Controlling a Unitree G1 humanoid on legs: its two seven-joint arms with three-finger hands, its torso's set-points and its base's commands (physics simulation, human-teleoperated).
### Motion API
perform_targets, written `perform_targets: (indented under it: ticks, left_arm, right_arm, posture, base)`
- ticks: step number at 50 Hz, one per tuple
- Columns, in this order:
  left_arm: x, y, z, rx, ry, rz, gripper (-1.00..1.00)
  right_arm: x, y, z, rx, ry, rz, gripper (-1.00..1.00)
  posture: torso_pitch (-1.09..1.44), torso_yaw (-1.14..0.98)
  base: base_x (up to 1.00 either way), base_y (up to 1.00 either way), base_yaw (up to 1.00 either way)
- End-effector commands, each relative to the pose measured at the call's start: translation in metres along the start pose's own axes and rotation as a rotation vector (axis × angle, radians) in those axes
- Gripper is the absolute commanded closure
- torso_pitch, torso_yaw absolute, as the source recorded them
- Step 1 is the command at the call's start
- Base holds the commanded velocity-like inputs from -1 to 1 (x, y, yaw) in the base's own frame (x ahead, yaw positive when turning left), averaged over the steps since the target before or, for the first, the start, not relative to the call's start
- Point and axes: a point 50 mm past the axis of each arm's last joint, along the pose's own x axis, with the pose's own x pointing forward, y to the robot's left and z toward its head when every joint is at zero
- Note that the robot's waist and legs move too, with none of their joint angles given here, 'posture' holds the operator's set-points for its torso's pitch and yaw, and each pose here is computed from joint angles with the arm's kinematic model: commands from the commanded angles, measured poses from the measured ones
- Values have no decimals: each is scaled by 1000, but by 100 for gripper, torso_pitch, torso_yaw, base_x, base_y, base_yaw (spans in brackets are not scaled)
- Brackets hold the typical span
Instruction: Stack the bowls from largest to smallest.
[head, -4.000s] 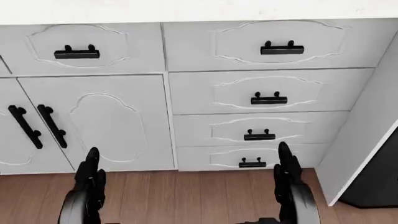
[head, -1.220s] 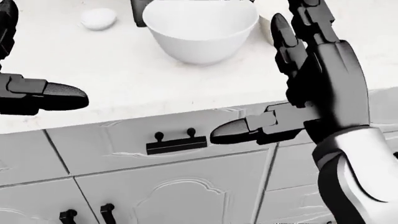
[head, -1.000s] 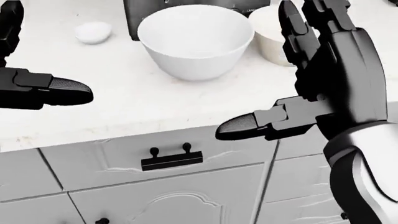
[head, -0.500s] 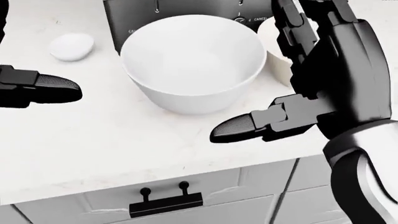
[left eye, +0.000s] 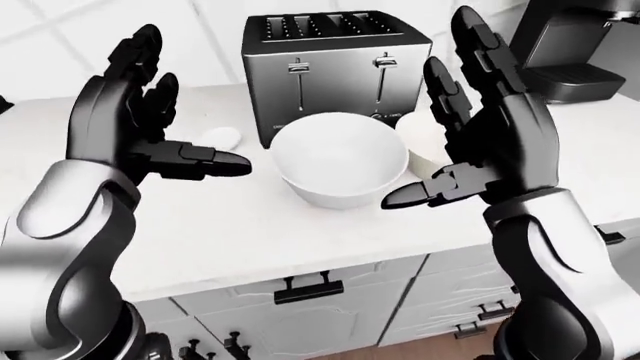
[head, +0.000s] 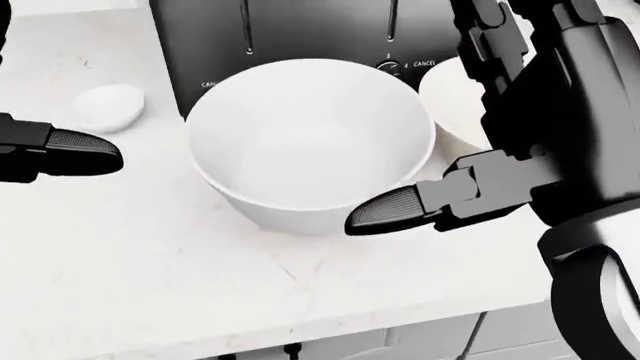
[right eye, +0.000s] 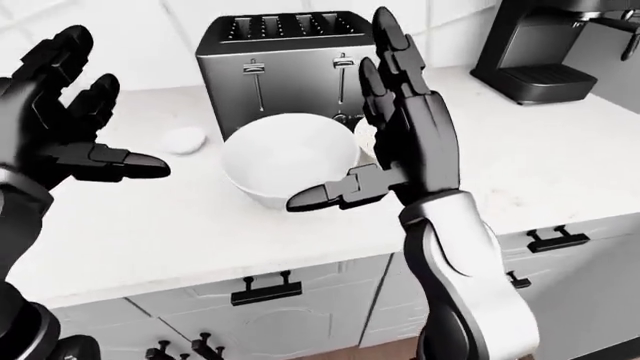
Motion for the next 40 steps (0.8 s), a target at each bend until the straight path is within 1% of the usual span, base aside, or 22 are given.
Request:
perform_targets:
  ticks: [1, 6, 12, 27, 33, 40]
  left_arm:
    - [-3, 5, 15, 14, -88, 34, -100]
    - [-2, 1, 14, 16, -85, 28, -100]
    - [0, -3, 12, 19, -81, 20, -100]
    - [2, -8, 8, 22, -75, 12, -100]
    - [2, -6, 9, 23, -77, 15, -100]
    - [-1, -2, 11, 20, -82, 22, -100]
  right_arm:
    - [0, 3, 13, -5, -80, 21, -100]
    - [-1, 1, 10, 4, -79, 14, -100]
    - [-2, -4, 13, 24, -92, -5, -100]
    - [-4, -8, 8, 29, -87, -13, -100]
    - [-5, -6, 6, 22, -89, -1, -100]
    - [-5, -2, 8, 19, -95, 10, -100]
  posture:
    - [0, 0]
    - [0, 0]
    - [0, 0]
    - [0, 0]
    - [0, 0]
    - [0, 0]
  base:
    - [0, 30, 0]
    - [0, 30, 0]
    - [12, 2, 0]
    - [41, 0, 0]
    - [54, 4, 0]
    - [22, 42, 0]
